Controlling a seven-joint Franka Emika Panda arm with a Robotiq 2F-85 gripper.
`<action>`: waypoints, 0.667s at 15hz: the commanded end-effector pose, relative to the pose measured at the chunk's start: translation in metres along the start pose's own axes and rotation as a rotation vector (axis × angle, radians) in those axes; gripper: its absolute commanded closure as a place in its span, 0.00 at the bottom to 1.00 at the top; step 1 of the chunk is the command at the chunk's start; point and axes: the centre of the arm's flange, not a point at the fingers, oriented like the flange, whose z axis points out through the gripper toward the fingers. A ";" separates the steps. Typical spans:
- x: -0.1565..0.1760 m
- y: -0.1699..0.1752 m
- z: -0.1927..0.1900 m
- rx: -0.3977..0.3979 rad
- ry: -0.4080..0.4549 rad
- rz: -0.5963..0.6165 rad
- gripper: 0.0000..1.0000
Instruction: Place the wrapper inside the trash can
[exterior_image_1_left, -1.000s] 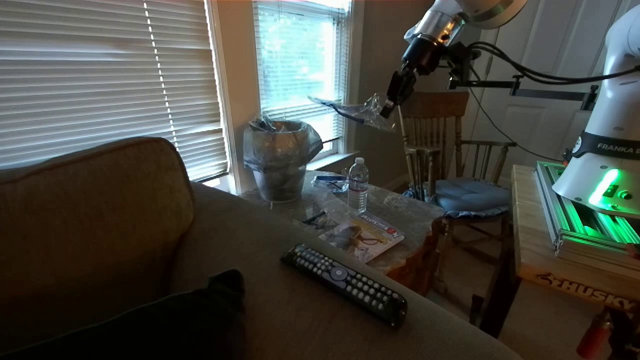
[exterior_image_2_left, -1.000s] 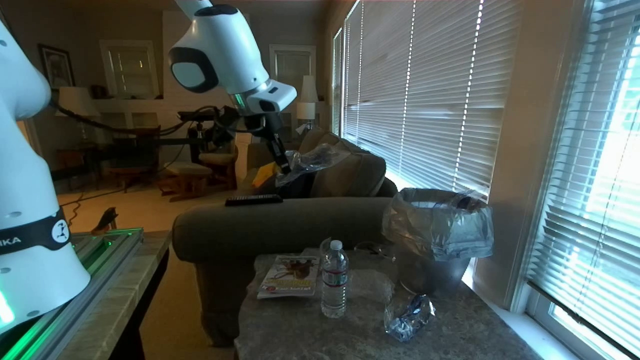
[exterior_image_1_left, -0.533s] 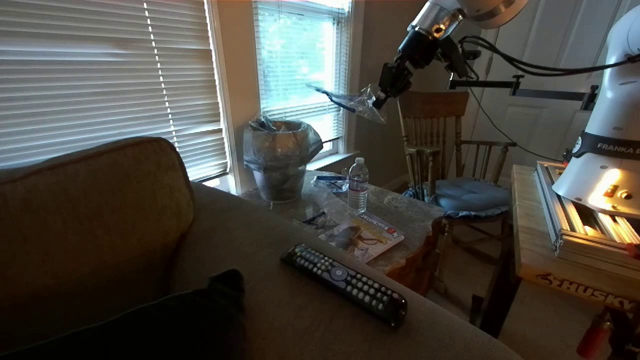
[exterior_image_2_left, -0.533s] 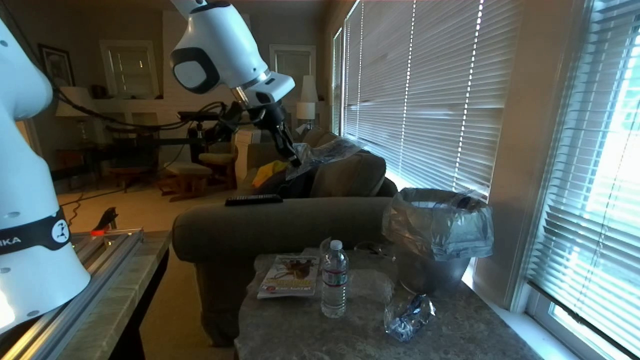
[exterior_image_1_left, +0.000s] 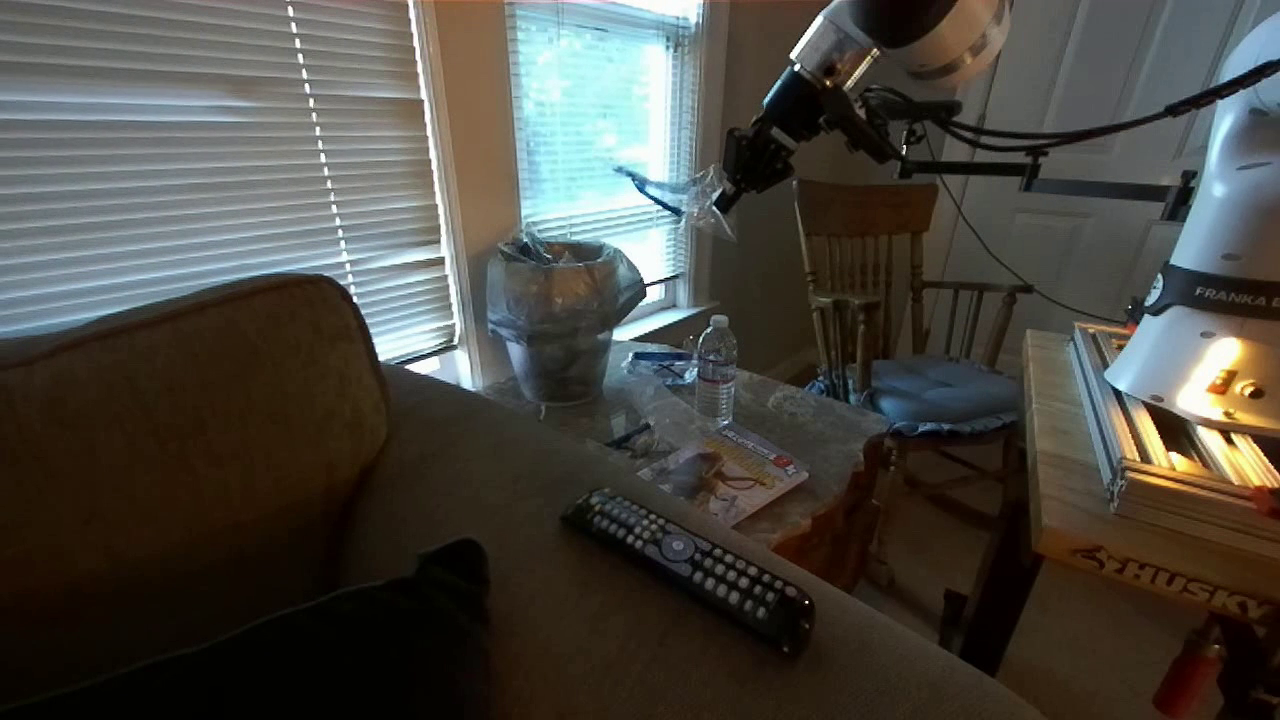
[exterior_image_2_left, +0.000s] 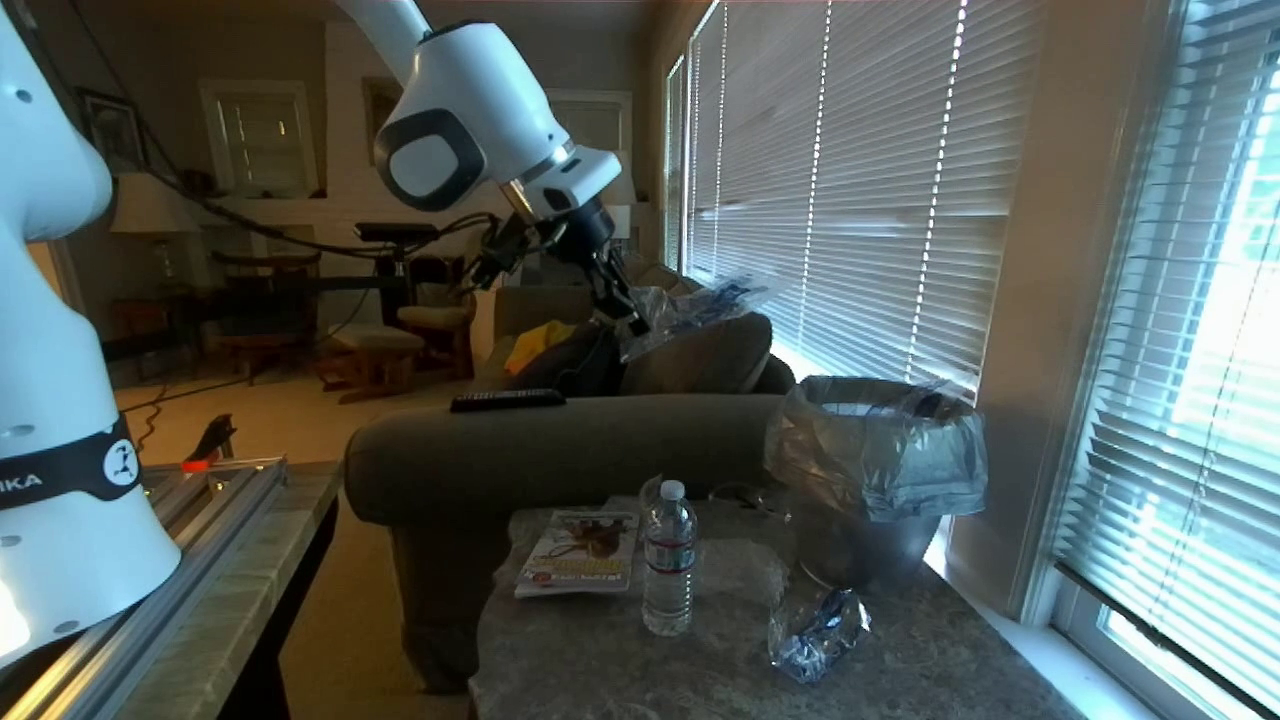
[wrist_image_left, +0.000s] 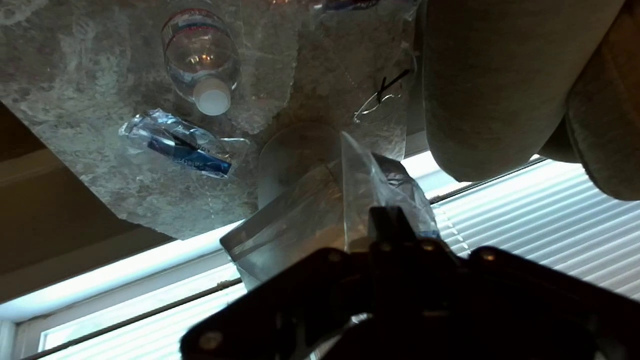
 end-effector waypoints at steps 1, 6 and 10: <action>0.031 -0.038 0.009 -0.017 0.039 0.045 1.00; 0.027 -0.003 0.013 0.005 0.034 0.033 0.99; 0.029 -0.015 0.011 -0.010 0.017 0.041 1.00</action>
